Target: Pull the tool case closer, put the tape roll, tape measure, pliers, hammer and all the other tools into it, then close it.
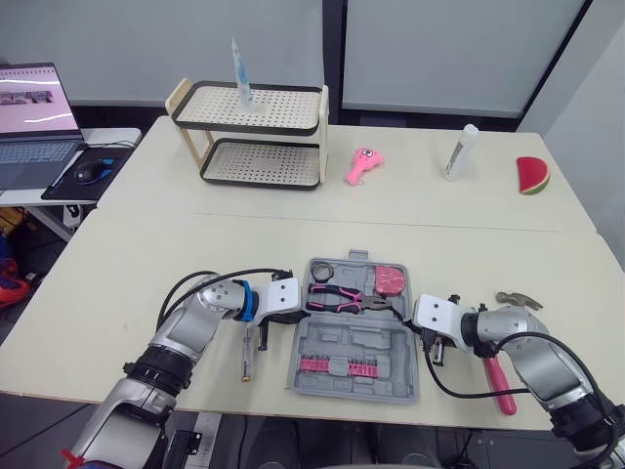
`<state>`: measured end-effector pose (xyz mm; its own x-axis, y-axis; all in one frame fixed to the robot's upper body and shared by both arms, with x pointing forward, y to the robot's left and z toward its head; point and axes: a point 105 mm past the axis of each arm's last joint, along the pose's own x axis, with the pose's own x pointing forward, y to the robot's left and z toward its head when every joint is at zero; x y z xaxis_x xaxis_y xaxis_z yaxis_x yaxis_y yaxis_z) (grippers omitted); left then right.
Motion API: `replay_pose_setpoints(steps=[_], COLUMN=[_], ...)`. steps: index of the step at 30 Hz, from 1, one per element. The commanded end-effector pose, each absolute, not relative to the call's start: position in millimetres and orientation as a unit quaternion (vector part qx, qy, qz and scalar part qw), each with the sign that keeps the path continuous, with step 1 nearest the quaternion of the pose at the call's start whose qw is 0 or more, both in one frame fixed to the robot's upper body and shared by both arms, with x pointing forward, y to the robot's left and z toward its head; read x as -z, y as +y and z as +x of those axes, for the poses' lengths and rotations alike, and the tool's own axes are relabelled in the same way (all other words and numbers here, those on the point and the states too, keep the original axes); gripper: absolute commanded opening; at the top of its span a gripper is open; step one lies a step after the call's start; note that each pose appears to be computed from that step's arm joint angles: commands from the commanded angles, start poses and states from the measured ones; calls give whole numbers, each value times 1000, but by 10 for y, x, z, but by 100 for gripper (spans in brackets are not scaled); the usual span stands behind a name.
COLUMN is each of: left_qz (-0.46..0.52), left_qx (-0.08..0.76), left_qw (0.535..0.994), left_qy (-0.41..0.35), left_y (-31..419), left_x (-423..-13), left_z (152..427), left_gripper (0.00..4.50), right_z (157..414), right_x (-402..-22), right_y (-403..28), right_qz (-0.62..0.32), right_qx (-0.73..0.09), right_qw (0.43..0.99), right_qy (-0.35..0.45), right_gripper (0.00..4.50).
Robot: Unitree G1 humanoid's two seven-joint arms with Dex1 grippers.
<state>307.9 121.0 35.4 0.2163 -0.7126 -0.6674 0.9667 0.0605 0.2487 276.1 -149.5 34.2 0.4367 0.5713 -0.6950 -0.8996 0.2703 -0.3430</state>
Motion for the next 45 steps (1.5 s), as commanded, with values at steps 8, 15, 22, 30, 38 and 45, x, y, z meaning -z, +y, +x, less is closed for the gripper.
replay_pose_setpoints(steps=[8, 15, 22, 30, 38, 45], left_qz=[340, 325, 289, 189, 111, 62], left_qx=[605, 599, 568, 400, 283, 214], left_qw=[693, 704, 753, 880, 929, 948], left_qy=[192, 200, 166, 174, 213, 226], left_y=[1198, 1389, 1759, 2796, 3314, 3447], left_x=[-286, -431, -841, -1153, -961, -808], left_z=[2999, 2976, 2965, 2795, 2362, 2104], left_gripper=[3, 3, 3, 3, 188, 411], right_z=[2769, 2693, 2588, 2216, 1790, 1523], right_x=[-451, -604, -976, -1381, -1294, -1167], right_y=[-1417, -1607, -1813, -2534, -3087, -3332], right_qz=[-363, -365, -369, -324, -279, -268], right_qx=[-490, -483, -436, -351, -291, -279], right_qw=[765, 770, 804, 861, 886, 880], right_qy=[208, 201, 164, 174, 228, 274], right_gripper=[0, 0, 0, 0, 78, 218])
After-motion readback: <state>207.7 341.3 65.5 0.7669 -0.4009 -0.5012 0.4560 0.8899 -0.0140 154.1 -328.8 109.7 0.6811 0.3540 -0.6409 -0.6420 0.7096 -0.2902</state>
